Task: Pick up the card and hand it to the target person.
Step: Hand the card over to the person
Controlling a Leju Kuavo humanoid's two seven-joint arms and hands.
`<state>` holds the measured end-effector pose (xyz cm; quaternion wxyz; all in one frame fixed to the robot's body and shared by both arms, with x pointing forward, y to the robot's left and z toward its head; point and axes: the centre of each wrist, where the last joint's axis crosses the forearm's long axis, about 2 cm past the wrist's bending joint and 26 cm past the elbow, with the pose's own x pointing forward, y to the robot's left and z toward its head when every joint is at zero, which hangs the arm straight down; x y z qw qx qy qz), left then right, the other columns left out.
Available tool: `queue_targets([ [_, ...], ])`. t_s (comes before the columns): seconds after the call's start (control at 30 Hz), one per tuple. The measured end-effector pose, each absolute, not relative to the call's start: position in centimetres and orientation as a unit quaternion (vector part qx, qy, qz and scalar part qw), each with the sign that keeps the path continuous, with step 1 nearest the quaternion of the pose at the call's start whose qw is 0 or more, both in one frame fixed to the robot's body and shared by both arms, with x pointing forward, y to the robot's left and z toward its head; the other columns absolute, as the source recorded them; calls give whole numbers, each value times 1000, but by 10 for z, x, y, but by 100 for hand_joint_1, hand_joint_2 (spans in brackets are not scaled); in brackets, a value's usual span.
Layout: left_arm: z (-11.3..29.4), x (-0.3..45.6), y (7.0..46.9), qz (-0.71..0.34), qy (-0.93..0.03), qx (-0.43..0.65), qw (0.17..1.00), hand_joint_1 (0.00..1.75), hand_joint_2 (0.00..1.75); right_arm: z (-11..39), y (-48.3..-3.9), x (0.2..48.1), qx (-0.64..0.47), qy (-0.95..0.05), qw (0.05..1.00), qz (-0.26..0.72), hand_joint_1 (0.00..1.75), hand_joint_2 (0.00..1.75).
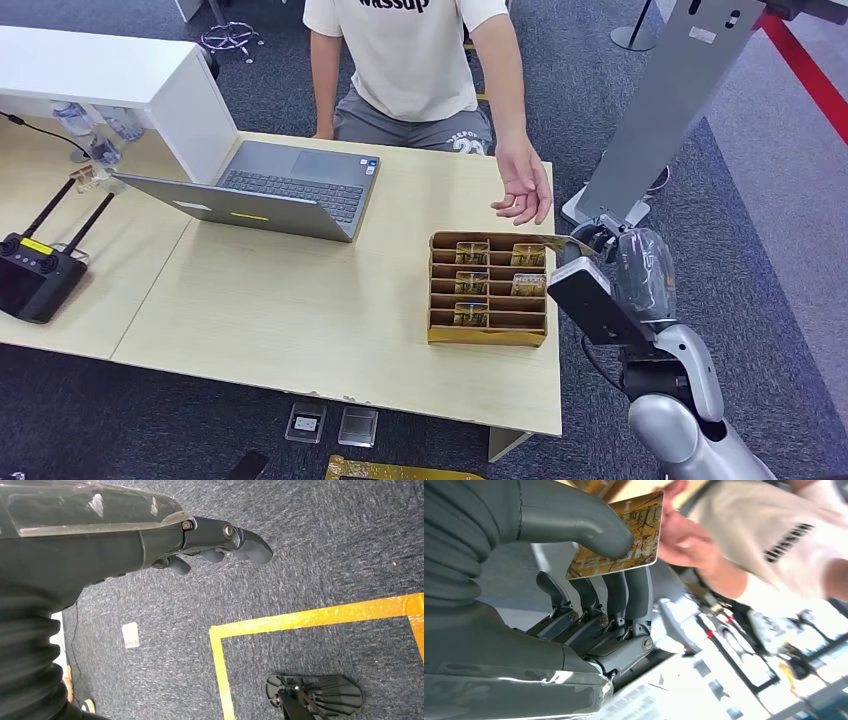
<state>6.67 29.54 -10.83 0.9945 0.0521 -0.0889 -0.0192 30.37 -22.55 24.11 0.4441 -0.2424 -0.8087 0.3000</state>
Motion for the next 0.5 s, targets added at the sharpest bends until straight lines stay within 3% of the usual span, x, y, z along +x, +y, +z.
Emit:
queue_targets([
  [0.23,-107,75,295,-23,-91,47,994,0,175,239,-201,299,-223,-847,378,300,150,175],
  [0.5,-105,84,293,-27,-95,33,995,0,175,215,-177,309,-282,-851,321,305,150,175],
])
